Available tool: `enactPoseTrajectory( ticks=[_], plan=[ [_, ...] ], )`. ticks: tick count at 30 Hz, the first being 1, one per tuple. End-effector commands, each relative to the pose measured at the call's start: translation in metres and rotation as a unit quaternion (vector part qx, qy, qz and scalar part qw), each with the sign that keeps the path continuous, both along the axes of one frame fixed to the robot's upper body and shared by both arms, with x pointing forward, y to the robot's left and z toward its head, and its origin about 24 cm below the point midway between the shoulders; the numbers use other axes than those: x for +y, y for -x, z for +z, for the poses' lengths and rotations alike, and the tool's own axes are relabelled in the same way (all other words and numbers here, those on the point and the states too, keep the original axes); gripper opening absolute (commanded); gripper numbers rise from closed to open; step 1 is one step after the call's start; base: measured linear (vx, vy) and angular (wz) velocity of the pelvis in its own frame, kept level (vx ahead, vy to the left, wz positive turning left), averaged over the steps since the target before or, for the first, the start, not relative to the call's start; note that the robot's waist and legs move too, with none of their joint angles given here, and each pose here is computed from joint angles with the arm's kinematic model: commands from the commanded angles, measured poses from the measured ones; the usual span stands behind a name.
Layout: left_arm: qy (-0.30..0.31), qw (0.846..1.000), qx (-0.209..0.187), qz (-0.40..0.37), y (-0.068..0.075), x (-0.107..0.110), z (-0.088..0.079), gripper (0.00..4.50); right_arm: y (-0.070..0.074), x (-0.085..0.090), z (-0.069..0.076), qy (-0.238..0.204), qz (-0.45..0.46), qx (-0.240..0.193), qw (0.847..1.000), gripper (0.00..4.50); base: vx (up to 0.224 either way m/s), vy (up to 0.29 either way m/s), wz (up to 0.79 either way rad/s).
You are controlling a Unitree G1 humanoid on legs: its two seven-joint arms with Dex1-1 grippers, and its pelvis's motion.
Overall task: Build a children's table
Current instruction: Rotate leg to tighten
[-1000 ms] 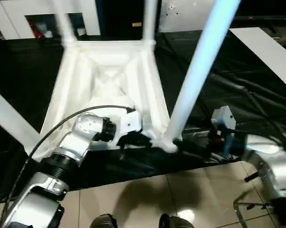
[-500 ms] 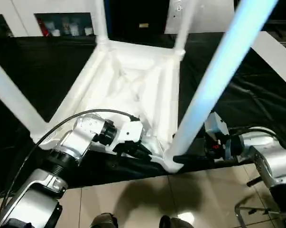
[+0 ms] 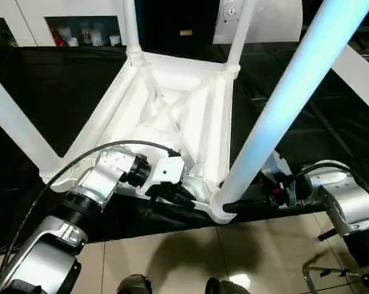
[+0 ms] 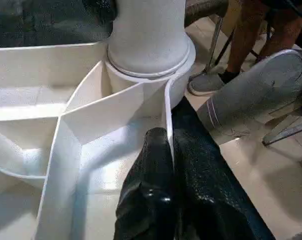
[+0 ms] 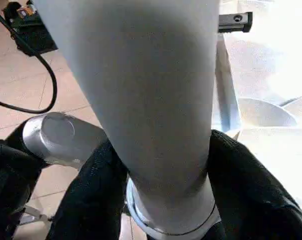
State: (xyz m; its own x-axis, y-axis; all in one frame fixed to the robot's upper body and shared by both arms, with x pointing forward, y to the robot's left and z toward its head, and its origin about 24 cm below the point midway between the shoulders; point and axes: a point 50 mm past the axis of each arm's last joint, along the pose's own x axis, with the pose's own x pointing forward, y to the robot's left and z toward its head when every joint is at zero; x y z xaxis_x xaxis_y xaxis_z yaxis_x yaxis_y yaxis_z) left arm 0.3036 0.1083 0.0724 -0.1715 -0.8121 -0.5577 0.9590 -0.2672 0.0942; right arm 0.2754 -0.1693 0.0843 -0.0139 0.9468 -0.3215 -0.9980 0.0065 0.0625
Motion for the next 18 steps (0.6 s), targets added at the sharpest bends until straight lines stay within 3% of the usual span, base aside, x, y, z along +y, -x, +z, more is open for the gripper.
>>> enactPoseTrajectory(
  ticks=[1, 6, 10, 13, 15, 16, 18],
  plan=[
    [-0.041, 0.998, 0.027, -0.04, 0.009, -0.005, -0.015, 0.0, 0.006, 0.004, -0.002, -0.008, 0.025, 0.014, 1.0, 2.02, 0.0, 0.0, 0.0],
    [-0.013, 0.999, 0.024, 0.025, 0.003, -0.011, -0.015, 0.0, 0.015, 0.015, -0.005, -0.047, -0.022, 0.041, 0.998, 1.98, 0.0, 0.0, 0.0],
    [0.019, 0.993, 0.023, 0.115, -0.003, -0.028, -0.018, 0.0, 0.019, 0.045, -0.019, -0.053, -0.13, 0.041, 0.989, 1.98, -0.016, 0.0, -0.01],
    [0.053, 0.984, 0.022, 0.166, -0.006, -0.045, -0.014, 0.0, 0.014, 0.067, -0.026, -0.067, -0.219, 0.052, 0.972, 1.96, -0.054, 0.009, -0.05],
    [0.059, 0.981, 0.021, 0.182, -0.008, -0.049, -0.014, 0.0, 0.012, 0.074, -0.026, -0.073, -0.243, 0.058, 0.966, 1.95, -0.074, 0.03, -0.08],
    [0.066, 0.977, 0.018, 0.201, -0.01, -0.053, -0.012, 0.0, 0.01, 0.08, -0.027, -0.076, -0.272, 0.064, 0.957, 1.95, -0.073, 0.047, -0.13],
    [0.087, 0.962, 0.013, 0.257, -0.016, -0.064, -0.008, 0.0, -0.002, 0.094, -0.029, -0.082, -0.358, 0.082, 0.927, 1.95, -0.067, 0.067, -0.17]
  ],
)
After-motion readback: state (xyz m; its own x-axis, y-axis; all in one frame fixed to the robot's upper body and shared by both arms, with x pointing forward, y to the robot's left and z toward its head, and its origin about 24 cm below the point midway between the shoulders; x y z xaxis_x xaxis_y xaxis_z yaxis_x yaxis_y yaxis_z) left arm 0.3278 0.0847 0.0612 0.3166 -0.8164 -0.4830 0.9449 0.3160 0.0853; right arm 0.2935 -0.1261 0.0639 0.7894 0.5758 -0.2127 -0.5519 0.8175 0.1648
